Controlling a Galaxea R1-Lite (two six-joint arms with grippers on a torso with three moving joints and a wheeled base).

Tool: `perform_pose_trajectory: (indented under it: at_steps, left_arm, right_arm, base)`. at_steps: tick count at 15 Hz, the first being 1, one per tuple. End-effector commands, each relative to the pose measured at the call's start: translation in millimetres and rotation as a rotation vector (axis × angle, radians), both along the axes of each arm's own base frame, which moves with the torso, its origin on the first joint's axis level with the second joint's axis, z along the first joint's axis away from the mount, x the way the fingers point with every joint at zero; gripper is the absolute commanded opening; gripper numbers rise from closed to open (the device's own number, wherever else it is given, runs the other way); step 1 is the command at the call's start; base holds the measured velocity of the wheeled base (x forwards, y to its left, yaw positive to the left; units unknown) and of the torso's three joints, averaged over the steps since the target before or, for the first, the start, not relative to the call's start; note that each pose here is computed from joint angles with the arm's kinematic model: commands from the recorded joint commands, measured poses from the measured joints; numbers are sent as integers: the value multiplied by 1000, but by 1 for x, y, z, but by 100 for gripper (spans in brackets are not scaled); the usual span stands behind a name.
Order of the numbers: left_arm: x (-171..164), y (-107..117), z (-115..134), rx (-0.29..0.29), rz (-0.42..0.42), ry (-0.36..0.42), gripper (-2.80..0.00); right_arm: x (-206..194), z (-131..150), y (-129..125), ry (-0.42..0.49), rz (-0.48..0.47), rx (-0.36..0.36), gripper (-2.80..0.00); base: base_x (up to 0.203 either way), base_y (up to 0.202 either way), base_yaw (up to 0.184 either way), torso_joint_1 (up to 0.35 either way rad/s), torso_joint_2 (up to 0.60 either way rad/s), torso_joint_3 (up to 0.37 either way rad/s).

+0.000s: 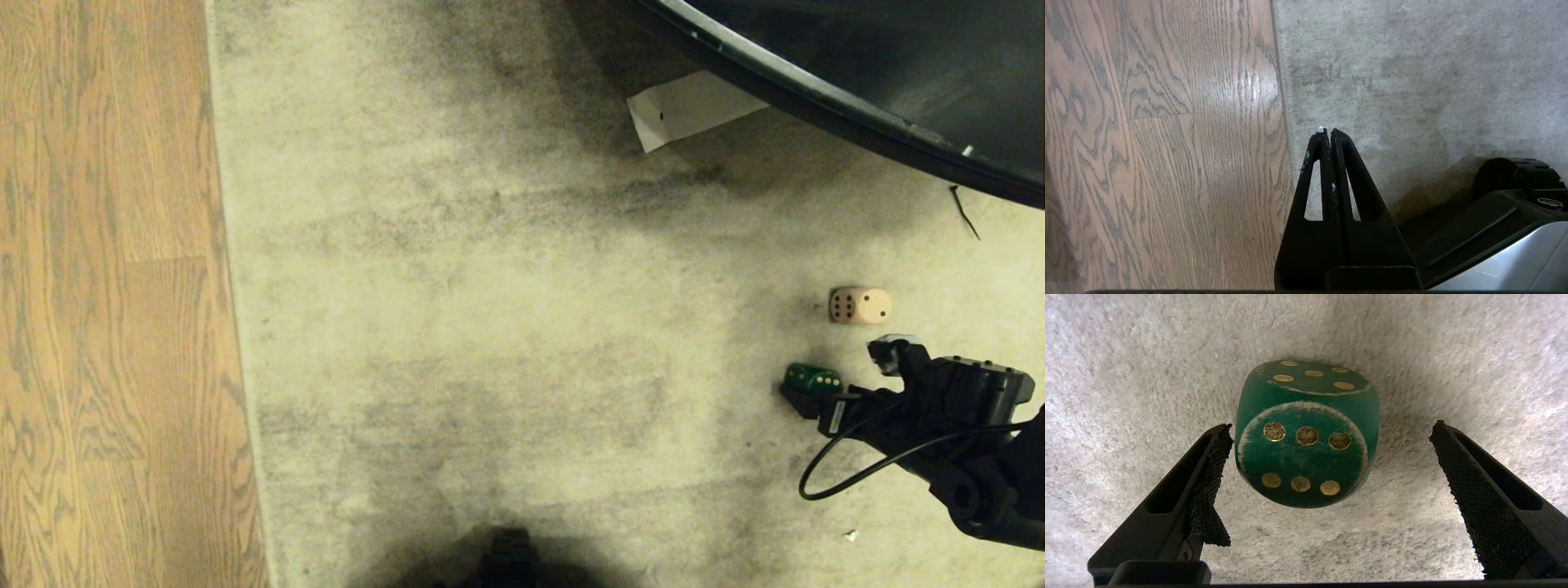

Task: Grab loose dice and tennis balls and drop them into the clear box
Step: Pick up toys out of the box

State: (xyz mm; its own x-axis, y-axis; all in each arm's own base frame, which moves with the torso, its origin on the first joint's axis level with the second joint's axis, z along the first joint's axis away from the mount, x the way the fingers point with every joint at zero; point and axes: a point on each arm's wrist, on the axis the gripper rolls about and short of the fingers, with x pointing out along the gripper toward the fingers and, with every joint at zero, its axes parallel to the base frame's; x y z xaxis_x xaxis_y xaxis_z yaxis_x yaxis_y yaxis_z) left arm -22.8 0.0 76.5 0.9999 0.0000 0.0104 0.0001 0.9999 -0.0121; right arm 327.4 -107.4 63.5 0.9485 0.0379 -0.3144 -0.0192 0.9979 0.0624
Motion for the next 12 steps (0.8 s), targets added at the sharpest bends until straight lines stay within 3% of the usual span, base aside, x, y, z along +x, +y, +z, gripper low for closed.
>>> perform_pose_trajectory:
  at_steps: [1, 3, 4, 12]
  left_arm:
    - [0, 0, -1, 0, 0, 3, -280]
    - [0, 0, -1, 0, 0, 3, -280]
    - [0, 0, -1, 0, 0, 3, -280]
    - [0, 0, -1, 0, 0, 3, -280]
  right_arm:
    - [0, 0, 3, -3, 7, -2, 0]
    - [-1, 1, 2, -2, -9, -7, -3]
    - [-1, 0, 3, 1, -9, -6, -280]
    - [-9, 6, 7, 7, -4, -4, -280]
  base:
    - [0, 0, 0, 0, 0, 0]
    - [0, 0, 0, 0, 0, 0]
    - [0, 0, 0, 0, 0, 0]
    - [0, 0, 0, 0, 0, 0]
